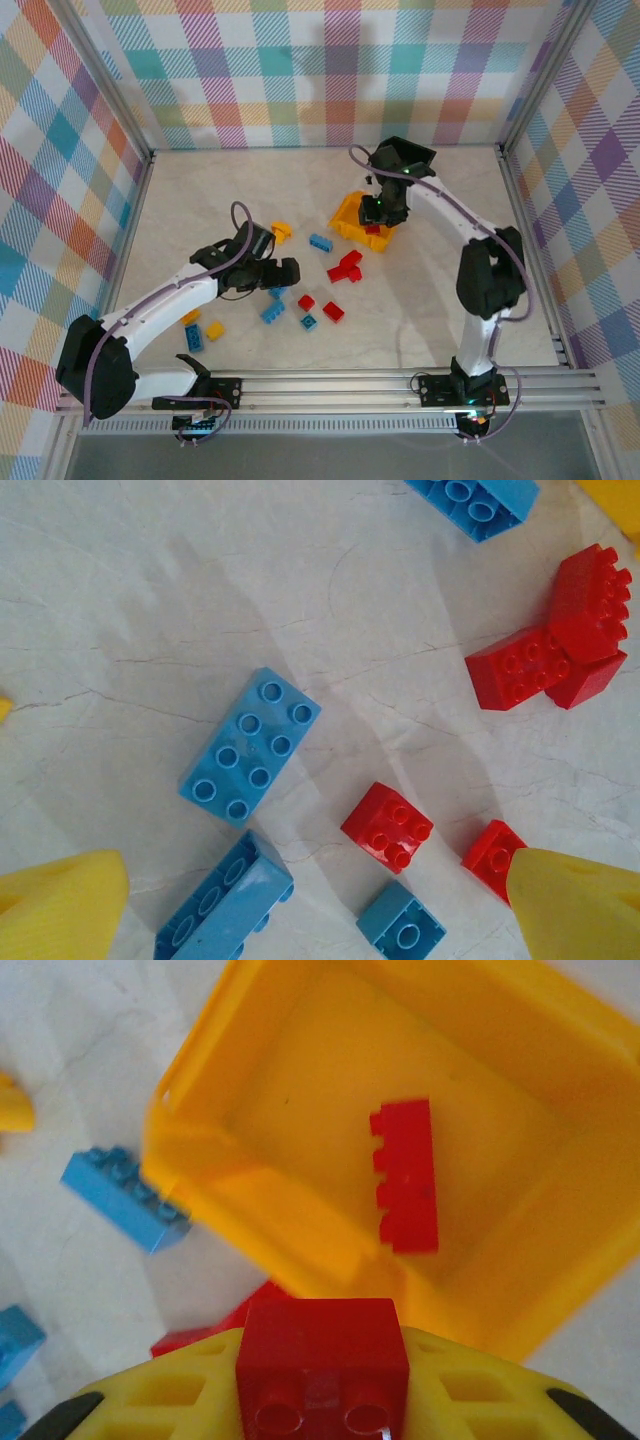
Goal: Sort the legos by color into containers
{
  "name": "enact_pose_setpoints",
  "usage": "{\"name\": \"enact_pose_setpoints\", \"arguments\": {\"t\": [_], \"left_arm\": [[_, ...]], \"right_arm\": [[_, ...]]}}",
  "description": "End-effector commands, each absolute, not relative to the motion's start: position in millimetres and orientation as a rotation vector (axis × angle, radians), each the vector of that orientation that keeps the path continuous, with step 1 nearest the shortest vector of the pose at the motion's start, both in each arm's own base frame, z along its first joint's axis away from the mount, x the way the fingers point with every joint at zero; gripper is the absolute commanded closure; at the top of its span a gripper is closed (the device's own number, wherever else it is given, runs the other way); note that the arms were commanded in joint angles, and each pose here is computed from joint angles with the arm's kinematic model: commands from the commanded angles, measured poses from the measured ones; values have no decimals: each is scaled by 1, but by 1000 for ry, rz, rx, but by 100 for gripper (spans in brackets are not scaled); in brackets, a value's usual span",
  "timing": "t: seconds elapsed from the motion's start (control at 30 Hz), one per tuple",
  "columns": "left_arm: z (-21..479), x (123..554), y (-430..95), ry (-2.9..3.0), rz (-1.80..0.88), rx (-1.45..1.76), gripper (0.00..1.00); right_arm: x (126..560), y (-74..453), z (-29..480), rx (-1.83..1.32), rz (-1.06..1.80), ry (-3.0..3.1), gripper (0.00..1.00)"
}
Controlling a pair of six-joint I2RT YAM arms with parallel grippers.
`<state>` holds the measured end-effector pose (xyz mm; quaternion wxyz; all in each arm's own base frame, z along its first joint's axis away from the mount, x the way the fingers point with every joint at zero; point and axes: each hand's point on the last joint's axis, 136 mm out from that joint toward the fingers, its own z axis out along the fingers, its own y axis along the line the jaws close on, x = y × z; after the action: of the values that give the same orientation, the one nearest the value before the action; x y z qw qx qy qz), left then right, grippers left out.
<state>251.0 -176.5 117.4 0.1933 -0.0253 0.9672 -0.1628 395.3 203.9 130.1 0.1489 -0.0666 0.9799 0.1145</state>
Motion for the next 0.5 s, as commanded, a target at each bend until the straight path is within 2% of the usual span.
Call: {"name": "enact_pose_setpoints", "arguments": {"t": [0.0,0.2,0.47], "left_arm": [[121,242,-169,2753,-379,-11,3],[120,241,-159,2770,-293,11,3],[108,247,-143,2823,-253,-79,3]], "right_arm": [[415,208,131,-227,374,2792,64],[428,209,105,-243,375,2839,62],[430,206,112,-278,344,2835,44]]}}
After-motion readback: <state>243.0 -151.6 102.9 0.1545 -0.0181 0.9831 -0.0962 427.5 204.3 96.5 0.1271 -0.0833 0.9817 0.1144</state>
